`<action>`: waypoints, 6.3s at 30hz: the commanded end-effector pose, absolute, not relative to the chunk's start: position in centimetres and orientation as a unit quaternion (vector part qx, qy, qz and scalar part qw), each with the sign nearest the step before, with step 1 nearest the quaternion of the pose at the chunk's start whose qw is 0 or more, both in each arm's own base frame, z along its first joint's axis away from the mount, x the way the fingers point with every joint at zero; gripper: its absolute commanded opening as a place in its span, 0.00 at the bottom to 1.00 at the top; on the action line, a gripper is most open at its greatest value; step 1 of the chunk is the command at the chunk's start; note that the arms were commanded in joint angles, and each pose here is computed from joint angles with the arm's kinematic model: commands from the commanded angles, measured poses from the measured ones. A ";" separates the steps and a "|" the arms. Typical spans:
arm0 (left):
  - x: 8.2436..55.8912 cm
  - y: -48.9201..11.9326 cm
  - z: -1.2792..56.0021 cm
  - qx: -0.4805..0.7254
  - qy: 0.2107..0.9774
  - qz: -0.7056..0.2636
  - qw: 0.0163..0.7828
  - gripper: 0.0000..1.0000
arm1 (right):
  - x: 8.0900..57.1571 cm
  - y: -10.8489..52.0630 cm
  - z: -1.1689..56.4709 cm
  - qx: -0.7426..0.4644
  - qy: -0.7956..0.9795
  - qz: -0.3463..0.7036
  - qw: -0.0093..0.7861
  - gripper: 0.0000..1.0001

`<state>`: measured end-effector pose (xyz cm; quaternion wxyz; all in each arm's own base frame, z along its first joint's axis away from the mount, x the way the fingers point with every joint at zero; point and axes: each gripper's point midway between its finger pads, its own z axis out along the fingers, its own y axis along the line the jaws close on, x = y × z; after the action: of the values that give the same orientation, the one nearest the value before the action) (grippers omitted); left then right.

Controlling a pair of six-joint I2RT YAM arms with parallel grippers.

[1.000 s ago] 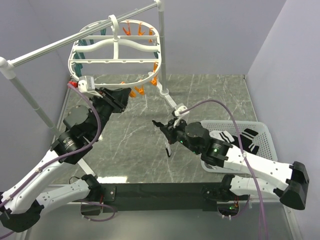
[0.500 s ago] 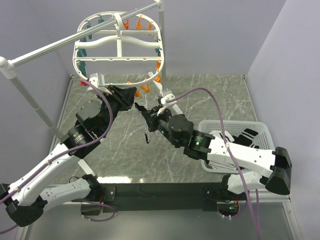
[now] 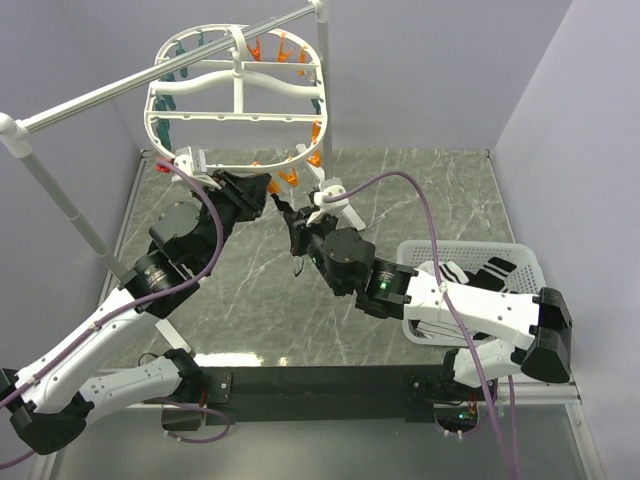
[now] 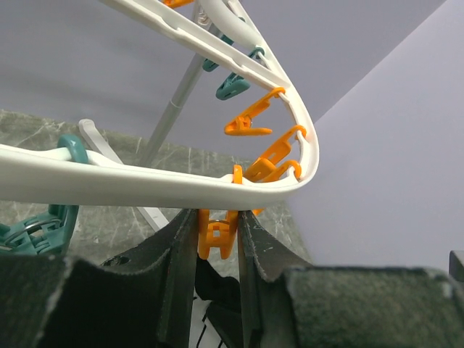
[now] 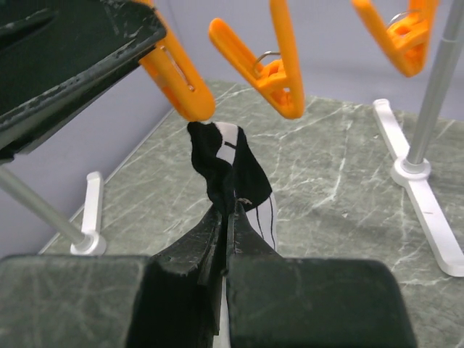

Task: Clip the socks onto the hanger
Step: Clamp the sock onto the hanger.

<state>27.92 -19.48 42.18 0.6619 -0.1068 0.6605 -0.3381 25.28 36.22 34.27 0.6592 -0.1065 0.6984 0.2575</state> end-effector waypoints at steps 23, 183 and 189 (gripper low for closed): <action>28.1 -18.8 43.5 -0.122 0.639 -0.337 0.681 0.27 | 25.2 35.6 38.7 -0.064 0.659 0.272 0.698 0.00; 28.3 -11.6 44.1 -0.145 0.613 -0.294 0.719 0.82 | 27.8 35.2 43.7 -0.350 0.381 0.367 0.773 0.53; 28.2 -11.5 44.1 -0.147 0.612 -0.294 0.720 0.82 | 28.5 35.8 44.4 -0.360 0.379 0.367 0.770 0.48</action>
<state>28.79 -11.86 43.11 0.7101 -0.1488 0.6262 -0.2856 28.68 35.94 41.93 0.7601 -0.3572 0.4041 0.3624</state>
